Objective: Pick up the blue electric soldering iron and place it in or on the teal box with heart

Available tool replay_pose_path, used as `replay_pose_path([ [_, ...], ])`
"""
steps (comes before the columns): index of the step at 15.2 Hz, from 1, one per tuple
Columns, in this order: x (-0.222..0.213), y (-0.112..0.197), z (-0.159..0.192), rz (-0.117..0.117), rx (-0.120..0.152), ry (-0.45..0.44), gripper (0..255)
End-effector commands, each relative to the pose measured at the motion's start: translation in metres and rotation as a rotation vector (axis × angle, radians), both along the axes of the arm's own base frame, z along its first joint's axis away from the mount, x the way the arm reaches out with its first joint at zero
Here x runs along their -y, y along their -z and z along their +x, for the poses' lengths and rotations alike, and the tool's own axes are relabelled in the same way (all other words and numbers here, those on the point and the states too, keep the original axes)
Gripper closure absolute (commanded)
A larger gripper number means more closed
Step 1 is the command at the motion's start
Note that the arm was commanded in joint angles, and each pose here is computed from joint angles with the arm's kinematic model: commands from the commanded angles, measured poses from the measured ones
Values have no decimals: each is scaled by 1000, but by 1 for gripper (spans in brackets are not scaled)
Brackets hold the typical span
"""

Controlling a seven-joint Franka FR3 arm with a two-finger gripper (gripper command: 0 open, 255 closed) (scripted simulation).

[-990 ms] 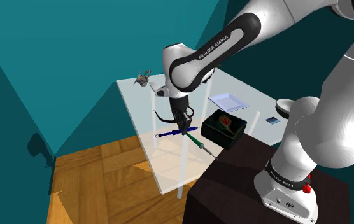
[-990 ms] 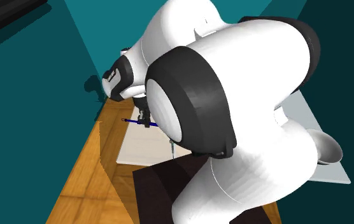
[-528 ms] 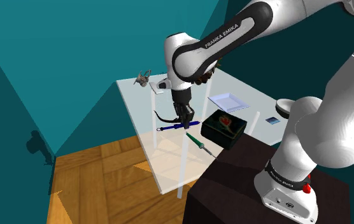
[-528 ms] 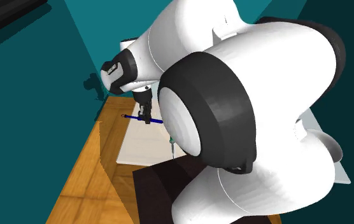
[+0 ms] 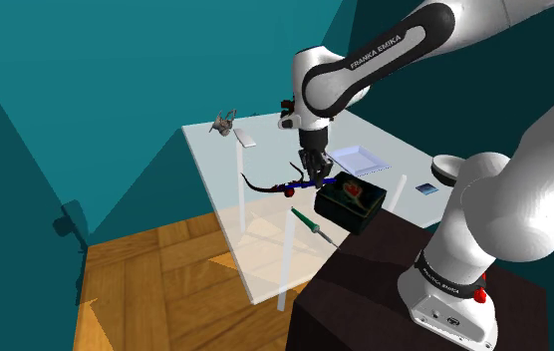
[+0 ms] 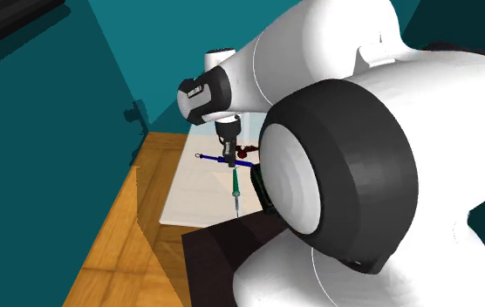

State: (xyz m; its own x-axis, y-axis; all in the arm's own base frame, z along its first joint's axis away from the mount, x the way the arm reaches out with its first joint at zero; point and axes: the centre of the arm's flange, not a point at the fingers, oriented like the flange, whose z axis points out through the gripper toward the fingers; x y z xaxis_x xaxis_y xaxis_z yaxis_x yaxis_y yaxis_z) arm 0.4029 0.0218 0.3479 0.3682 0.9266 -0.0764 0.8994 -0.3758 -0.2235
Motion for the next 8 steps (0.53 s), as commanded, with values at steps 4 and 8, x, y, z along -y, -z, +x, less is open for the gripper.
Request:
replay_pose_path([
  [4,63,1,-24,1,0,-2,255],
  [8,114,0,-40,1,0,-2,255],
])
